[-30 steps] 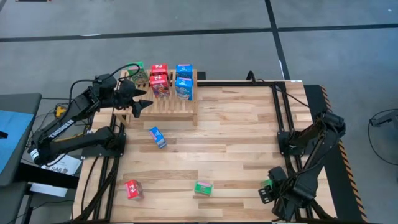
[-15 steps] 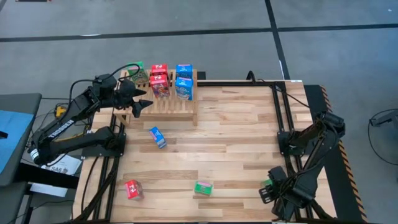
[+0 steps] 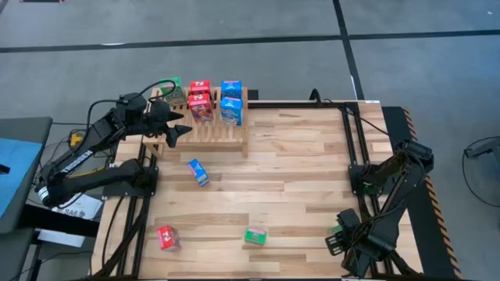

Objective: Stack cereal on shelf
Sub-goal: Put the right green cereal box on the shelf aligned with the other green cereal box

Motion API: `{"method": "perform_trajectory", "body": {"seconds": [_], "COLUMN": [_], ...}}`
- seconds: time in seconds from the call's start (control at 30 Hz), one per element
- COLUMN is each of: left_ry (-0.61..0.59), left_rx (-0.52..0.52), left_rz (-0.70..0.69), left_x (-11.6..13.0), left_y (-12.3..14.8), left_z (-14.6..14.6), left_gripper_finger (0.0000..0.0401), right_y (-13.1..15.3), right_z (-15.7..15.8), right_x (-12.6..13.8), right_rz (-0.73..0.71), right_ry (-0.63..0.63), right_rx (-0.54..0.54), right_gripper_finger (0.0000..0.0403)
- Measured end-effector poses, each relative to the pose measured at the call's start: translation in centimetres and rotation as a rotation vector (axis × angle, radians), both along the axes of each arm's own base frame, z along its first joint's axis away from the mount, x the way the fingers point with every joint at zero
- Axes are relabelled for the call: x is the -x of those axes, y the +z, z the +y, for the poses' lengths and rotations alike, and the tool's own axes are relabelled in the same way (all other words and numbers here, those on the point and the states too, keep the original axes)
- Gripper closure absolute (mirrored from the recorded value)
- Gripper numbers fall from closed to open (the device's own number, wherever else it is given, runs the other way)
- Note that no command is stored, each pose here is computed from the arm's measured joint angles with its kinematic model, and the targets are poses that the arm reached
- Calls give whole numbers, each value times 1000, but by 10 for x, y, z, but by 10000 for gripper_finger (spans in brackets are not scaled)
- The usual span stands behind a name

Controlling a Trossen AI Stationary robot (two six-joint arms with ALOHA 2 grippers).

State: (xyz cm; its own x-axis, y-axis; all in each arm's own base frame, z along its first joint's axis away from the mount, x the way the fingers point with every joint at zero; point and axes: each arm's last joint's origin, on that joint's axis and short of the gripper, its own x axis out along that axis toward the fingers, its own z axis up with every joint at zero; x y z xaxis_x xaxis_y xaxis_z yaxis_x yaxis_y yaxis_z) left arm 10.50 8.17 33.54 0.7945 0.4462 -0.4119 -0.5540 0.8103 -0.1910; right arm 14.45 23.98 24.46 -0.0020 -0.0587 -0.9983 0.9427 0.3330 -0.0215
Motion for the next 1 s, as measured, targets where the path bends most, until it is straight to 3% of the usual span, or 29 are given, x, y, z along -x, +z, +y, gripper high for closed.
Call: {"method": "perform_trajectory", "body": {"seconds": [0.17, 0.6, 1.0], "left_ry": [18, 10, -150], "left_rx": [45, 30, 108], "left_rz": [-22, -40, -121], "left_x": [0, -1, -6], "left_y": [0, 2, 5], "left_z": [0, 0, -7], "left_gripper_finger": [65, 58, 58], "right_y": [0, 17, 42], "right_z": [-3, -33, -84], "right_x": [-4, -25, -52], "right_rz": [2, -27, -130], "right_ry": [28, 159, 331], "right_rx": [-1, -15, -8], "right_gripper_finger": [213, 212, 212]}}
